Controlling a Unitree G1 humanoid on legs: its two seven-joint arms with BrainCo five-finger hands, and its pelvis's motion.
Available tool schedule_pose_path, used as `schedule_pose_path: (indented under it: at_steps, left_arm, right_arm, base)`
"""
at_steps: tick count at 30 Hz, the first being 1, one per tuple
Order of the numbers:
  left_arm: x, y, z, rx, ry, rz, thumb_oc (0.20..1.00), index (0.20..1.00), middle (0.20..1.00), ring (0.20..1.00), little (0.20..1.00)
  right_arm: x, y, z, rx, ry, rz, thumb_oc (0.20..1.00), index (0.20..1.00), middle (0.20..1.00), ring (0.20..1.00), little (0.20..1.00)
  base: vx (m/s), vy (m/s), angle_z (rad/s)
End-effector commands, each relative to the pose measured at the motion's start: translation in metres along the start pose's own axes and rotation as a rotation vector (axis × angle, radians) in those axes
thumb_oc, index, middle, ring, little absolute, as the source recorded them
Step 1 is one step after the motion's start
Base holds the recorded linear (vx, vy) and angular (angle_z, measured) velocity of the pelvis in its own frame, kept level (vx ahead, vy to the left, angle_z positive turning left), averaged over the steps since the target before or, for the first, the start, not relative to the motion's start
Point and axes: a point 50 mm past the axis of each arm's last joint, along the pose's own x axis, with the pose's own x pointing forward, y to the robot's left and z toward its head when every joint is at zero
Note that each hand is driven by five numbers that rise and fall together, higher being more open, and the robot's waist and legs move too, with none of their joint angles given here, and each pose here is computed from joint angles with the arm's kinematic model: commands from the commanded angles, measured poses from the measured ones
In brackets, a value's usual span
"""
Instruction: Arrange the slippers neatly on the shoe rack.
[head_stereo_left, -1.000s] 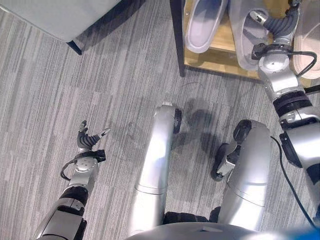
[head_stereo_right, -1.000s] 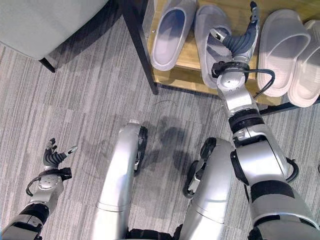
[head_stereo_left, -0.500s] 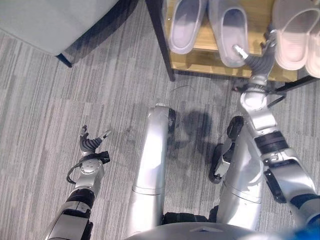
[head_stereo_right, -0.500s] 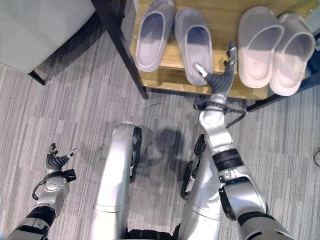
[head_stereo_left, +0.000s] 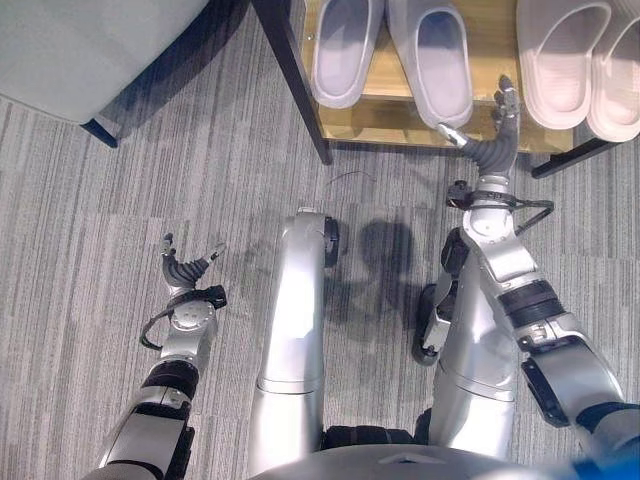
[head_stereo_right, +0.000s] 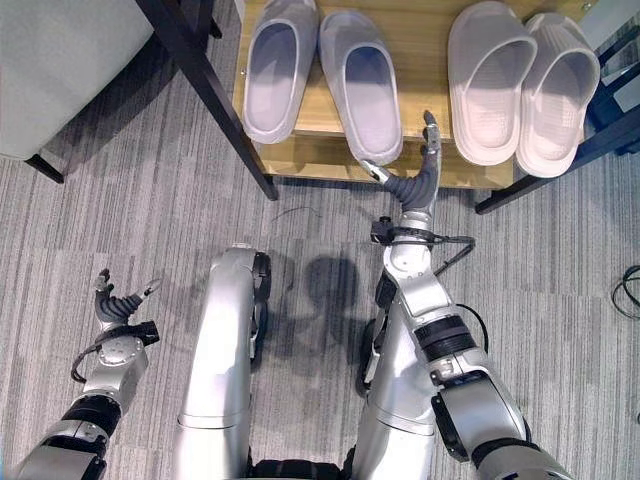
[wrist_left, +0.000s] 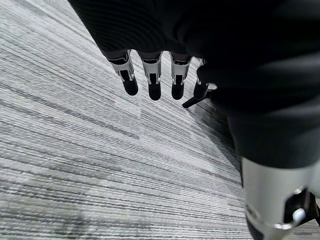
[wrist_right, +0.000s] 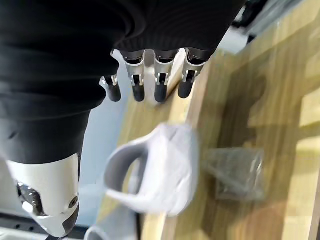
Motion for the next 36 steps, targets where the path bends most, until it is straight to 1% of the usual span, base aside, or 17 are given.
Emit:
schedule_pose_path:
  at_steps: [1, 4, 9, 18, 19, 23, 28, 32, 35, 36]
  left_arm:
    - [-0.003, 0.003, -0.003, 0.055, -0.029, 0.016, 1.000, 1.000, 1.000, 1.000, 1.000]
    - [-0.002, 0.002, -0.001, 0.075, -0.038, 0.020, 1.000, 1.000, 1.000, 1.000, 1.000]
    - [0.001, -0.002, 0.004, 0.084, -0.051, 0.017, 1.000, 1.000, 1.000, 1.000, 1.000]
    - [0.003, -0.002, 0.000, 0.081, -0.028, 0.023, 1.000, 1.000, 1.000, 1.000, 1.000]
    - [0.004, 0.000, 0.000, 0.079, -0.022, 0.025, 1.000, 1.000, 1.000, 1.000, 1.000]
    - [0.008, 0.003, 0.001, 0.086, -0.019, 0.034, 1.000, 1.000, 1.000, 1.000, 1.000]
    - [0.011, 0.003, 0.006, 0.069, -0.029, 0.030, 1.000, 1.000, 1.000, 1.000, 1.000]
    - [0.007, 0.003, 0.000, 0.059, -0.009, 0.026, 1.000, 1.000, 1.000, 1.000, 1.000]
    - [0.004, 0.004, -0.003, 0.056, -0.009, 0.033, 1.000, 1.000, 1.000, 1.000, 1.000]
    - [0.004, 0.004, -0.003, 0.057, -0.009, 0.033, 1.000, 1.000, 1.000, 1.000, 1.000]
  right_arm:
    - [0.009, 0.015, 0.045, 0.105, -0.191, 0.030, 1.000, 1.000, 1.000, 1.000, 1.000]
    - [0.002, 0.030, 0.047, 0.105, -0.196, 0.104, 1.000, 1.000, 1.000, 1.000, 1.000]
    - [0.007, 0.045, 0.050, 0.071, -0.197, 0.150, 1.000, 1.000, 1.000, 1.000, 1.000]
    - [0.016, 0.051, 0.048, 0.063, -0.166, 0.147, 1.000, 1.000, 1.000, 1.000, 1.000]
    - [0.019, 0.054, 0.051, 0.132, -0.142, 0.159, 1.000, 1.000, 1.000, 1.000, 1.000]
    - [0.018, 0.059, 0.051, 0.120, -0.145, 0.212, 1.000, 1.000, 1.000, 1.000, 1.000]
    - [0.022, 0.066, 0.057, 0.156, -0.136, 0.241, 1.000, 1.000, 1.000, 1.000, 1.000]
    - [0.020, 0.062, 0.054, 0.159, -0.131, 0.224, 1.000, 1.000, 1.000, 1.000, 1.000]
    - [0.017, 0.042, 0.056, 0.211, -0.172, 0.135, 1.000, 1.000, 1.000, 1.000, 1.000]
    - [0.016, 0.042, 0.056, 0.211, -0.172, 0.134, 1.000, 1.000, 1.000, 1.000, 1.000]
  base:
    - [0.00, 0.000, 0.00]
    - [0.00, 0.000, 0.00]
    - [0.00, 0.013, 0.00]
    - [0.00, 0.000, 0.00]
    - [0.00, 0.000, 0.00]
    - [0.00, 0.001, 0.01]
    - [0.00, 0.000, 0.00]
    - [0.00, 0.000, 0.00]
    - [0.00, 0.000, 0.00]
    - [0.00, 0.000, 0.00]
